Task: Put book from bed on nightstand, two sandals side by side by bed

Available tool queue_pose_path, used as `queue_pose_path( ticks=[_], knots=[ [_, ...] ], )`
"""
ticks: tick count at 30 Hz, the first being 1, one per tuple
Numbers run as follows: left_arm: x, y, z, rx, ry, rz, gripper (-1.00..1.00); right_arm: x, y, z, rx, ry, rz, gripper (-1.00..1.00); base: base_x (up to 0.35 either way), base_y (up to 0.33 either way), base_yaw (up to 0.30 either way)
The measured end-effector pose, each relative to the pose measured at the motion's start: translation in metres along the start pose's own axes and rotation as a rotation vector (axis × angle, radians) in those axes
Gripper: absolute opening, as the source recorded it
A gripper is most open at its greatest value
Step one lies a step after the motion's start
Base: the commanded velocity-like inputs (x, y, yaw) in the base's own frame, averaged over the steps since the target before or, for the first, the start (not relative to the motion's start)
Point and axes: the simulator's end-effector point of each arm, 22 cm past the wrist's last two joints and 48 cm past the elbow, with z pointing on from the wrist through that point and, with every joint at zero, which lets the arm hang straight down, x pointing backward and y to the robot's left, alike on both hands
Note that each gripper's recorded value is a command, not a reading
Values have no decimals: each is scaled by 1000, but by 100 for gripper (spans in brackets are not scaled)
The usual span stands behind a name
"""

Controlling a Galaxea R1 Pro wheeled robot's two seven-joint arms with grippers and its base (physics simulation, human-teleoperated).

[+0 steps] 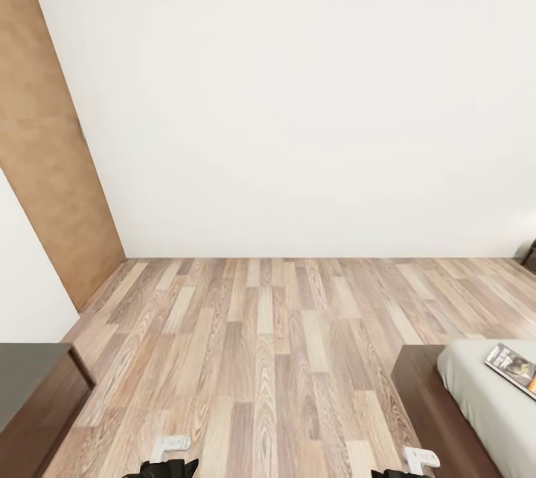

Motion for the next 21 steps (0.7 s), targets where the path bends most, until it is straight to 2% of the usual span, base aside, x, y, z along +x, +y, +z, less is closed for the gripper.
queue_pose_path(
  ticks=[12,21],
  knots=[
    [0,0,0,0,0,0,100,0,0,0,1,0,2,100,300,142,0],
    [0,0,0,0,0,0,100,0,0,0,1,-1,2,100,323,22,0]
  ],
)
